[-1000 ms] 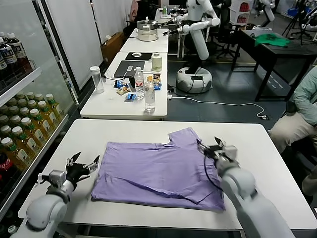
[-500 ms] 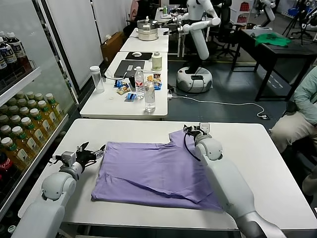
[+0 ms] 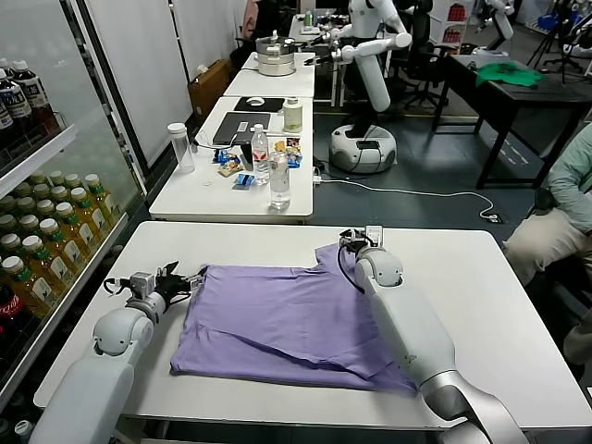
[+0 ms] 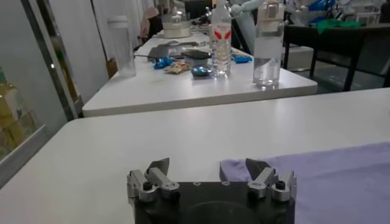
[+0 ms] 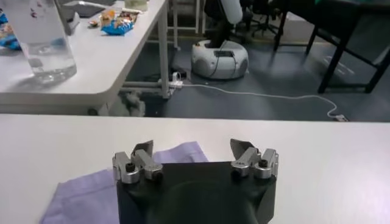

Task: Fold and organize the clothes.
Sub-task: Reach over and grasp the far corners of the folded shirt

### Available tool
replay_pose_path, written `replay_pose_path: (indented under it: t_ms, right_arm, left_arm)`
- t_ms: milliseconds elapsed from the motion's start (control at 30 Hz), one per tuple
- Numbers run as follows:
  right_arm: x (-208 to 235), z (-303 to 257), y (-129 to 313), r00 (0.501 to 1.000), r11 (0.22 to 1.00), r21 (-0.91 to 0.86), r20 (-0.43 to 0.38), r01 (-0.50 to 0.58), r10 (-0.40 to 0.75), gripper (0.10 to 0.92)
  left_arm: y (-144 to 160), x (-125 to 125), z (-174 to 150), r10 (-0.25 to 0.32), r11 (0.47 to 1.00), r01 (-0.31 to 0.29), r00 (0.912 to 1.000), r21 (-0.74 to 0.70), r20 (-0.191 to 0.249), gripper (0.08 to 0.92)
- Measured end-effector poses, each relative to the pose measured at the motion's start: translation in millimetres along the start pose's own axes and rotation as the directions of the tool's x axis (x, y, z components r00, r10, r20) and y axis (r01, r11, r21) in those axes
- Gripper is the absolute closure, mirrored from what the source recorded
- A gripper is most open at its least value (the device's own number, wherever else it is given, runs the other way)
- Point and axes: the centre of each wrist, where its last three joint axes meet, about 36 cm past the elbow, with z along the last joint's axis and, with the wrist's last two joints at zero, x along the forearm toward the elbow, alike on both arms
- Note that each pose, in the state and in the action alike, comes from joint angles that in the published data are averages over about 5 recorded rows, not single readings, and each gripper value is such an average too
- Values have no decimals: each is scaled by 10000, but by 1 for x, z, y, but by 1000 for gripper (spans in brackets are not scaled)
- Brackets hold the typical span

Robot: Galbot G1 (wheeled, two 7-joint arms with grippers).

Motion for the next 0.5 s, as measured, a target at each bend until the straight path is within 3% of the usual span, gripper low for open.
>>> replay_pose_path:
  t_ms: [167, 500]
  right_arm:
    - [-2, 3, 0, 9998, 9997, -192, -136, 132, -135, 256]
    - [-5, 9, 2, 9986, 9975, -518, -200, 487, -498, 539]
  left_arm:
    - [1, -8, 1, 9, 10000, -9, 9996, 9, -265, 204]
    - [0, -13, 4, 267, 9996, -262, 9987, 119, -440, 484]
